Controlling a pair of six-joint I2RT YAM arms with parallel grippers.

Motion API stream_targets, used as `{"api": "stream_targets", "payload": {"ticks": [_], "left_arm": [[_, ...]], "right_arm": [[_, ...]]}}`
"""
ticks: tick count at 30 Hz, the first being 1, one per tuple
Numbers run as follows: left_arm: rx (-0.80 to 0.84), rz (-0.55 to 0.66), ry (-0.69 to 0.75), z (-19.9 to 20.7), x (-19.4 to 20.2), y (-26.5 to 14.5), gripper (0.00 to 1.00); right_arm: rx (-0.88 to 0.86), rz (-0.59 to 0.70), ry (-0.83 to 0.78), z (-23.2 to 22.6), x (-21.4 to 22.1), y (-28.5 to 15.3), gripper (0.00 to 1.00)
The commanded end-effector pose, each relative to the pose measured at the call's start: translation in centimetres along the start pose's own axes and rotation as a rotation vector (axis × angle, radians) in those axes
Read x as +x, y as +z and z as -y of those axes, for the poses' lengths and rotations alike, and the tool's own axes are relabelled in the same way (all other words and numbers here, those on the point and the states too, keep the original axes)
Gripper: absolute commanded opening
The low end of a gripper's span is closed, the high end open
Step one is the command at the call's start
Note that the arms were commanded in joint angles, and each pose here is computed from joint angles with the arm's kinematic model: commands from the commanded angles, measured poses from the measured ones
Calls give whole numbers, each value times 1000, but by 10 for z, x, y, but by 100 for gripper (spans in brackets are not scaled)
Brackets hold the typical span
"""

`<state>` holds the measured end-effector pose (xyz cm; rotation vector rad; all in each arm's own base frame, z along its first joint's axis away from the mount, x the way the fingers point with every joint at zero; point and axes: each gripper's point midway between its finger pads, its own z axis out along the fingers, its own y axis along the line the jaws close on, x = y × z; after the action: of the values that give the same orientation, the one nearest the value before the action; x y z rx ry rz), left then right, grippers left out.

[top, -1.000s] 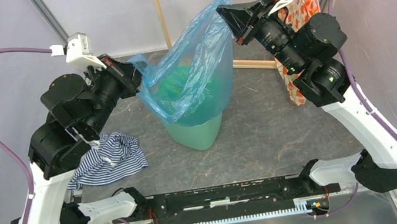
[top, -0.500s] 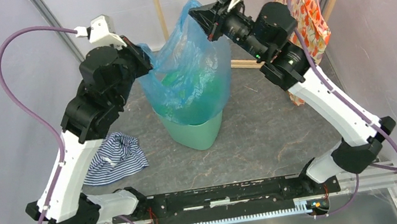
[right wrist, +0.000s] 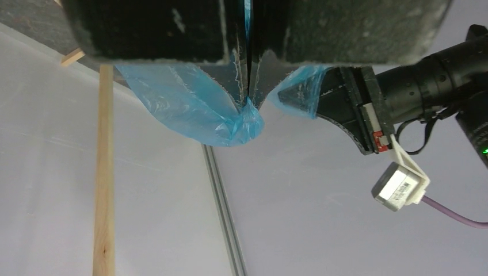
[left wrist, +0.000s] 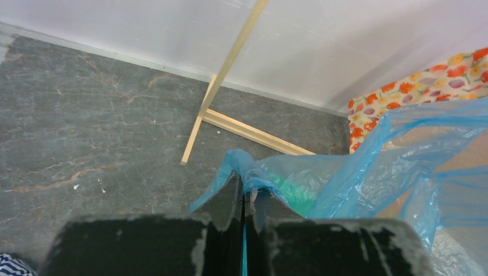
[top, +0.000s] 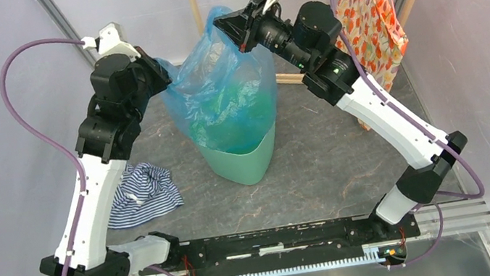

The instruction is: Put the trash bags into the trash bin

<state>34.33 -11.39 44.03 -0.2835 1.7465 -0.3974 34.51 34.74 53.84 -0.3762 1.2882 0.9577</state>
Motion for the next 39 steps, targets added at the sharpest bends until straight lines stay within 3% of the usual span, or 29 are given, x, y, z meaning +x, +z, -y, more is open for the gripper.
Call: {"api": "stream_targets", "payload": {"ticks": [1, 3, 6, 13, 18, 26, 34, 36, 39], "left_arm": [[122, -7, -28, 21, 0, -1, 2], [148, -27, -30, 26, 6, 2, 2], [170, -58, -34, 31, 14, 6, 2], [137, -76, -42, 26, 18, 13, 2], [119, -85, -52, 22, 18, 17, 2], [119, -91, -61, 19, 17, 15, 2], [177, -103, -80, 28, 21, 9, 2], [193, -109, -87, 31, 21, 9, 2], [211, -122, -94, 35, 24, 9, 2]], "right_arm": [[-38, 27, 51, -17, -18, -17, 0], [-50, 13, 63, -20, -16, -28, 2], [-36, -46, 70, -21, -6, -43, 19], [-77, -122, 82, -36, -5, -77, 75], [-50, -166, 45, -37, -13, -103, 98], [143, -289, -102, 0, 10, -166, 98], [196, -392, -89, 30, 100, -185, 98], [202, -377, -77, 36, 113, -179, 92], [159, -353, -45, 33, 126, -162, 76]]}}
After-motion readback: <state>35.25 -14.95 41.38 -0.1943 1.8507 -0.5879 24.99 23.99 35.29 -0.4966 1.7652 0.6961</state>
